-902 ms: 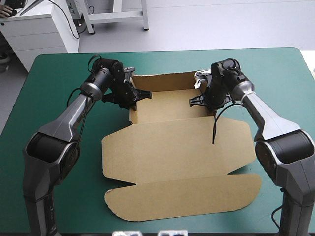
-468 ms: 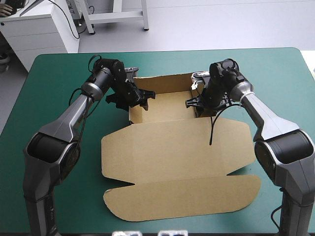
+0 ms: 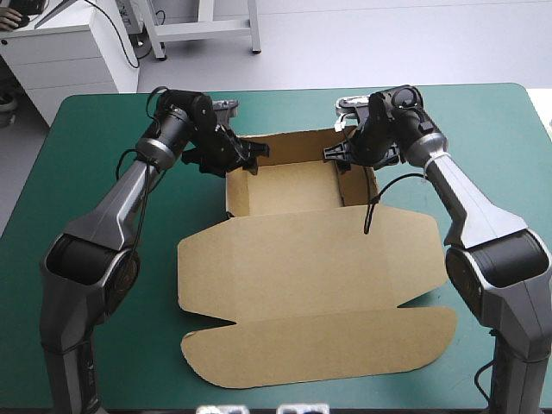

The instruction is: Fold the box

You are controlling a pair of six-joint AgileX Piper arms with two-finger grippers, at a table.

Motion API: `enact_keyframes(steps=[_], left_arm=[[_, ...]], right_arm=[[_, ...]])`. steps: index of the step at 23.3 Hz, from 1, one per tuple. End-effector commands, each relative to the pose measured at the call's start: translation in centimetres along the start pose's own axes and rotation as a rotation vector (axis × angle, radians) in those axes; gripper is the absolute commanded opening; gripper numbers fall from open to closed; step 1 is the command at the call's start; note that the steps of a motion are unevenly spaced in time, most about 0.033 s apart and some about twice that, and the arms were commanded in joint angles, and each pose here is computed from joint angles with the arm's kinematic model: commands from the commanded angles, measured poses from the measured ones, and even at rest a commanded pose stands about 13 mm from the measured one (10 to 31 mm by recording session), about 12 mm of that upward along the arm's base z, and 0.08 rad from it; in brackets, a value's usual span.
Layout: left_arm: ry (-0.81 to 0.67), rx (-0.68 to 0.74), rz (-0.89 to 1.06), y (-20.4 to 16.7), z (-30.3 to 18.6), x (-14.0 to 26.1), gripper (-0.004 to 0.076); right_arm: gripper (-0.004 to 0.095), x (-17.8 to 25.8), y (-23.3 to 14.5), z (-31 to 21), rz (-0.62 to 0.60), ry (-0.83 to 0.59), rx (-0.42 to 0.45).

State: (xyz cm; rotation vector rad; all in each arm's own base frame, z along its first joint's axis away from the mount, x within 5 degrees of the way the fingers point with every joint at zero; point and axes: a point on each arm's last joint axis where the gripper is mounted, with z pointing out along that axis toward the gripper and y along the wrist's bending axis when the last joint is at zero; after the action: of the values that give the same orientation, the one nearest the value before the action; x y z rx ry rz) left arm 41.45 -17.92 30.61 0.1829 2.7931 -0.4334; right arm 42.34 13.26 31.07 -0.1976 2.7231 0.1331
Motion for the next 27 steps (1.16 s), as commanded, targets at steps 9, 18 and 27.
enact_keyframes(steps=[9,18,27], left_arm=[[-0.445,0.093,0.188,-1.6,-21.0,3.4,-0.0003],[-0.423,0.031,0.227,0.2,-24.6,13.0,-0.0008],[-0.473,0.022,0.233,2.8,-22.9,22.2,-0.0008]], right_arm=[[0.0648,-1.0,-0.6,-12.3,-0.053,-0.290,0.034],[0.0649,0.3,-0.9,-14.7,-0.087,-0.318,0.043],[0.0647,1.6,-1.0,-8.7,-0.116,-0.191,0.048]])
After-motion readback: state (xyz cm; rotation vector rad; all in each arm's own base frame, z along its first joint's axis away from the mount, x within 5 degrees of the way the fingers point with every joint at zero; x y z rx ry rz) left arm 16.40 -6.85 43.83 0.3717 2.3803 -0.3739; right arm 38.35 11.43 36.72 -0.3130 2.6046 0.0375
